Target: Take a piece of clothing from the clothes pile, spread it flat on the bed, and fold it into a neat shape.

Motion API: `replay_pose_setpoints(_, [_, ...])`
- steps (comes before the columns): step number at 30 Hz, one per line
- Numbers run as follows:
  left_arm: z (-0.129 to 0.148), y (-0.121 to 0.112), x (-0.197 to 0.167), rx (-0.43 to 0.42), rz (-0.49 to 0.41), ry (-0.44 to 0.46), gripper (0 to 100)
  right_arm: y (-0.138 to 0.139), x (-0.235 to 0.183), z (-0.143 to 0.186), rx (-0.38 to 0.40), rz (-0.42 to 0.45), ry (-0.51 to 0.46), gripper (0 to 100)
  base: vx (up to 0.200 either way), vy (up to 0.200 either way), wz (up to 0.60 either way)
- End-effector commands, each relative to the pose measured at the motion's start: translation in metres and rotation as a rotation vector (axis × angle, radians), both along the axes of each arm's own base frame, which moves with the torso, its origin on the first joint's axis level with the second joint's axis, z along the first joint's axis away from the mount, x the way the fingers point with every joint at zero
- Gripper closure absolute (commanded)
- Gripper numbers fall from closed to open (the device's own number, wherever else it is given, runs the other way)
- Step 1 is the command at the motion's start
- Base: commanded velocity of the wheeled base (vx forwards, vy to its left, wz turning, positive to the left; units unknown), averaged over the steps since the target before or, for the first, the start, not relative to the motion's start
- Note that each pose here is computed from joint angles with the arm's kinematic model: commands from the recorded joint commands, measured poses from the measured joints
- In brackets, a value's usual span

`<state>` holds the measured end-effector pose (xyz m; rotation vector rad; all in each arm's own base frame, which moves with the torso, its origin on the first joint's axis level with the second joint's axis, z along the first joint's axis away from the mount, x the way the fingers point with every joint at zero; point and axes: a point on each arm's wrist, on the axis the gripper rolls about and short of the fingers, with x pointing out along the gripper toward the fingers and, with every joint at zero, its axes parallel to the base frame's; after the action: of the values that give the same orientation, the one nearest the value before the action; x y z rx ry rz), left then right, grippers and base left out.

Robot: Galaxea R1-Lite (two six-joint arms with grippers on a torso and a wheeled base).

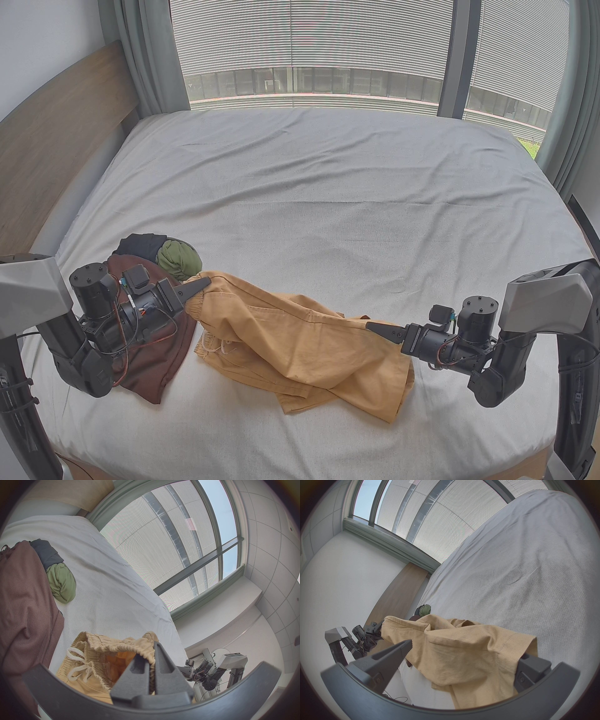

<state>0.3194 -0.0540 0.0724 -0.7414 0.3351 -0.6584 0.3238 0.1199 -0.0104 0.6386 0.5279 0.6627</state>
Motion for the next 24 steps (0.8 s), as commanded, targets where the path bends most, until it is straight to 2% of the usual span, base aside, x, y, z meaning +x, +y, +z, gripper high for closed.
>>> replay_pose_setpoints(1, [-0.001,0.0,0.0,0.0,0.0,0.002,100,-0.001,-0.001,0.004,0.002,0.0,-0.005,0,0.0,0.0,0.0])
replay_pose_setpoints(6, [0.0,0.0,0.0,-0.001,0.0,-0.001,100,-0.003,-0.001,-0.02,-0.022,-0.004,0.052,0,0.0,0.0,0.0])
replay_pose_setpoints(19, [0.0,0.0,0.001,-0.002,0.002,-0.001,100,-0.002,-0.001,-0.025,-0.028,0.0,0.06,0,0.0,0.0,0.0])
replay_pose_setpoints(20, [0.0,0.0,0.001,-0.002,0.002,0.0,100,-0.002,0.0,-0.025,-0.028,-0.002,0.06,100,0.0,0.0,0.0])
replay_pose_setpoints(24, [0.0,0.0,0.0,-0.001,0.0,0.001,100,-0.003,0.002,-0.024,-0.025,-0.005,0.051,100,0.0,0.0,0.0])
